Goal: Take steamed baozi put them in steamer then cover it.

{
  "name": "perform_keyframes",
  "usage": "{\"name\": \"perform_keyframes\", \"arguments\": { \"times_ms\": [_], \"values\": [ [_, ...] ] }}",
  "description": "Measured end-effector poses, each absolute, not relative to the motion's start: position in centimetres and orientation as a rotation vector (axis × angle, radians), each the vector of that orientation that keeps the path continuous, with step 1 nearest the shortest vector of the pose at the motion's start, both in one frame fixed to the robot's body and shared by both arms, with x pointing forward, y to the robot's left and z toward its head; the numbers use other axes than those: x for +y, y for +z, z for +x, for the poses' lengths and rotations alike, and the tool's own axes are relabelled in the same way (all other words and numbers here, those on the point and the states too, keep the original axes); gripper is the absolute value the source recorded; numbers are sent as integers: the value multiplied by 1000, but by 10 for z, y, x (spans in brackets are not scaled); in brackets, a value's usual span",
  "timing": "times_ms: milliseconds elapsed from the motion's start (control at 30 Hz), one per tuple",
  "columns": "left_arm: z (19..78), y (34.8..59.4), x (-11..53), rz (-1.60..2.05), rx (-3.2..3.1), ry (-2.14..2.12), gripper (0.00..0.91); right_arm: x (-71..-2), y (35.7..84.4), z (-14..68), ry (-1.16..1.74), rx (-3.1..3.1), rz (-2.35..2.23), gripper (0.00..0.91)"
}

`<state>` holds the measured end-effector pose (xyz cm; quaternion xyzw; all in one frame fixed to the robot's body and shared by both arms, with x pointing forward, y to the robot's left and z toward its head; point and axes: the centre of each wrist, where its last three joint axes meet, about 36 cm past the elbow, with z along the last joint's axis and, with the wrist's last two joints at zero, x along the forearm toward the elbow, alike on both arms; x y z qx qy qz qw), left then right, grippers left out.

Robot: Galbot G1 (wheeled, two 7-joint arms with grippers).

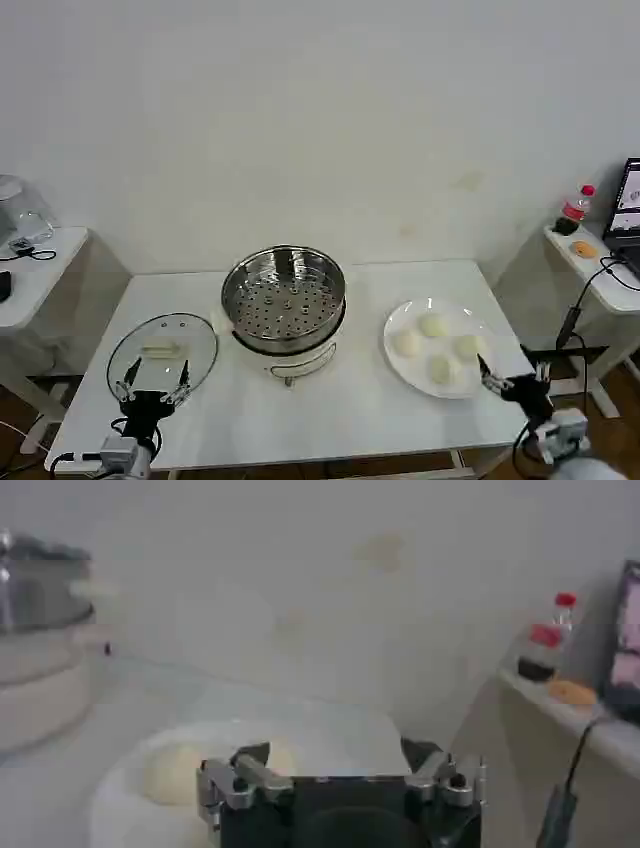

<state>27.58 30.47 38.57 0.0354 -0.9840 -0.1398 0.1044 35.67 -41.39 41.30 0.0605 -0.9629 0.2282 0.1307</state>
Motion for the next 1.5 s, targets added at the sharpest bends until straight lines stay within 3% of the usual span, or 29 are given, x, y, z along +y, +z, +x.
{"name": "perform_keyframes", "arguments": {
  "times_ms": [367,600,1000,1500],
  "values": [
    [268,389,300,103,-2877,-493,907,-446,477,462,1271,-2489,567,907],
    [265,393,297,113,-2876,-525,907,-443,505,522,1506,-2212,874,907],
    [265,397,292,128,-2882,-542,907,-410,513,593,1589,-1726,1275,907],
    [269,398,292,139,-2888,-545,907,-382,480,651,1514,-1445,1346,907]
  ]
}}
